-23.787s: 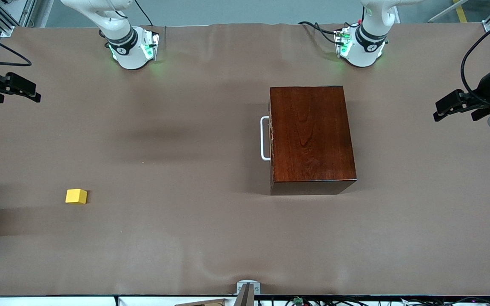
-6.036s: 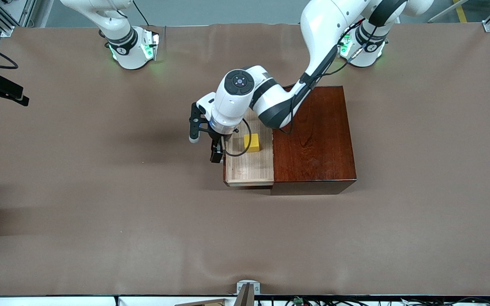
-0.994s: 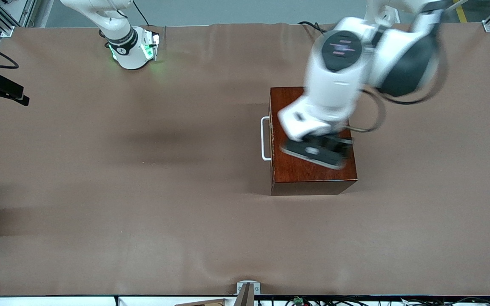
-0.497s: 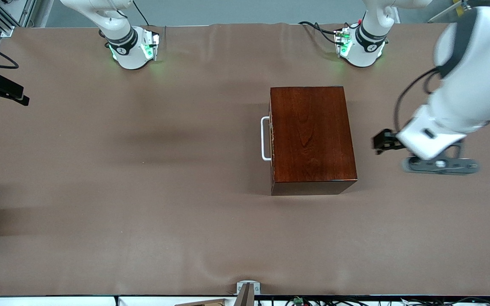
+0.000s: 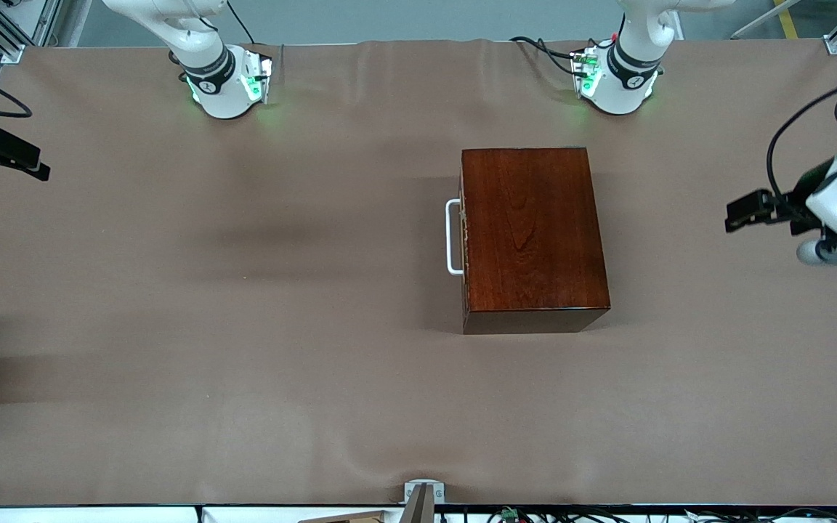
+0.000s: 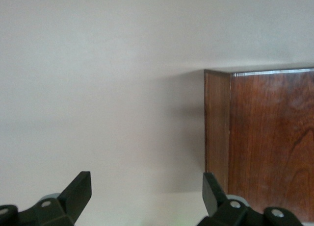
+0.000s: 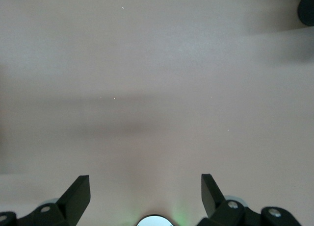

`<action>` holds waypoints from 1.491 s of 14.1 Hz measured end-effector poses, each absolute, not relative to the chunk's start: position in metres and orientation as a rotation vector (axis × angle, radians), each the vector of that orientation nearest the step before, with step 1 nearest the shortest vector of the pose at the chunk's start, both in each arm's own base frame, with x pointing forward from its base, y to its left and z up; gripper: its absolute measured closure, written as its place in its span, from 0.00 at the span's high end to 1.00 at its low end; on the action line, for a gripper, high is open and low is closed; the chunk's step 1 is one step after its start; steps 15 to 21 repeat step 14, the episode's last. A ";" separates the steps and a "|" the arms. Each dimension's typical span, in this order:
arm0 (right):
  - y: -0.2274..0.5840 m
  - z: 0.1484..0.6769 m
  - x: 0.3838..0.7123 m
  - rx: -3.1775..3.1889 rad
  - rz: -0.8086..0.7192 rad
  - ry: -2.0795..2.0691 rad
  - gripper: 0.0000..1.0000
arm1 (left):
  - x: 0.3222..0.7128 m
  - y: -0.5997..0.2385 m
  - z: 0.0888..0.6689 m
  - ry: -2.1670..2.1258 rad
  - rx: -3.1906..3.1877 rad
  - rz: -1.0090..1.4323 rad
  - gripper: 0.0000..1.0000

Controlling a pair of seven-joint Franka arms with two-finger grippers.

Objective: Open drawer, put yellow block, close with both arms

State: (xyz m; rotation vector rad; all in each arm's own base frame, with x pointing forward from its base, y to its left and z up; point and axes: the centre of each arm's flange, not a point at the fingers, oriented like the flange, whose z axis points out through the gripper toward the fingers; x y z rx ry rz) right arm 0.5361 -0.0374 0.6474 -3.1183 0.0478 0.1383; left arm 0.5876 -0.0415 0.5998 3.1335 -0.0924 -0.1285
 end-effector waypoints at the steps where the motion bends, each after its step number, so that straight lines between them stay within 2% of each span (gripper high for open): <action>1: -0.037 0.647 0.536 -3.118 0.138 0.048 1.00 | 0.580 -0.041 0.601 -0.094 3.133 -0.125 1.00; 4: -0.037 0.647 0.536 -3.118 0.138 0.048 1.00 | 0.570 -0.041 0.602 -0.094 3.132 -0.120 1.00; 21: -0.037 0.647 0.536 -3.118 0.138 0.046 1.00 | 0.571 -0.041 0.599 -0.094 3.132 -0.118 1.00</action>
